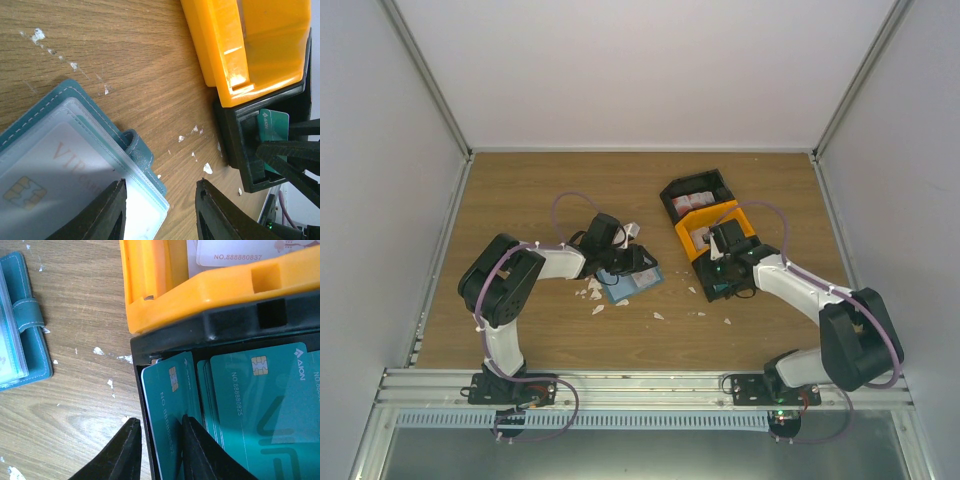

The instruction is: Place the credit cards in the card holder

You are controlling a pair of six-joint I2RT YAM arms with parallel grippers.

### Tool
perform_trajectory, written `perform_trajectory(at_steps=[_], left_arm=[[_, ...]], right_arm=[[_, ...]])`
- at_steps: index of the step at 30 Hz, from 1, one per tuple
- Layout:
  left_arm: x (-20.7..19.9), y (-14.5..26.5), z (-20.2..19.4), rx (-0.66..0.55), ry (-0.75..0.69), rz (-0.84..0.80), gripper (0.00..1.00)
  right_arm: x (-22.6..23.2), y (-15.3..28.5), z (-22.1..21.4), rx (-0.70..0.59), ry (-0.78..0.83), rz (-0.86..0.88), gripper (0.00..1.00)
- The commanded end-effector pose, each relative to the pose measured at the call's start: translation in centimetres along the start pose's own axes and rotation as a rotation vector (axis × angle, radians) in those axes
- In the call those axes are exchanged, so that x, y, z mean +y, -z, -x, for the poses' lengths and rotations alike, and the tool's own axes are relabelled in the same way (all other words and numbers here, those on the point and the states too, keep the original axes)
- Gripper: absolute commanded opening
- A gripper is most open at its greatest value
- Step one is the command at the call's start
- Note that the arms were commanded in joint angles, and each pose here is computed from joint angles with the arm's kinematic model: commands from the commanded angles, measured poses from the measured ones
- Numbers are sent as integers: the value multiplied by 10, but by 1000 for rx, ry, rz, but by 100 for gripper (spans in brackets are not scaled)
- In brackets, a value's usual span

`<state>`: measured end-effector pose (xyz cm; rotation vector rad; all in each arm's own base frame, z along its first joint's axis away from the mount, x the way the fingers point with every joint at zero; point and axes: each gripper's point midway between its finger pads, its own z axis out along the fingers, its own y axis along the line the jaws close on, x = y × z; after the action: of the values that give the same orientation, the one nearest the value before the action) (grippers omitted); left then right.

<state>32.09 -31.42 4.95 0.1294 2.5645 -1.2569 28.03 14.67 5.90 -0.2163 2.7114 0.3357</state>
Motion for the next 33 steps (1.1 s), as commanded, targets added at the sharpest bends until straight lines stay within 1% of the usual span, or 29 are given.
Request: perform_trajectory(at_steps=[1, 16, 22, 26, 30, 32, 33], left_arm=[[-9, 4, 4, -22, -33, -8, 41], [-8, 4, 4, -22, -34, -9, 41], [-8, 4, 3, -21, -32, -8, 41], [-8, 4, 3, -22, -33, -9, 41], [-10, 4, 3, -22, -35, -13, 41], [-12, 6, 4, -26, -38, -22, 41], [-15, 7, 5, -30, -43, -26, 41]], right_arm=[[2, 6, 6, -17, -11, 9, 24], [4, 10, 6, -24, -12, 25, 21], [4, 11, 7, -27, -14, 22, 15], [5, 14, 8, -33, -14, 26, 14], [4, 19, 11, -49, -13, 17, 6], [-1, 23, 13, -63, -16, -12, 1], [-6, 26, 16, -78, -18, -40, 1]])
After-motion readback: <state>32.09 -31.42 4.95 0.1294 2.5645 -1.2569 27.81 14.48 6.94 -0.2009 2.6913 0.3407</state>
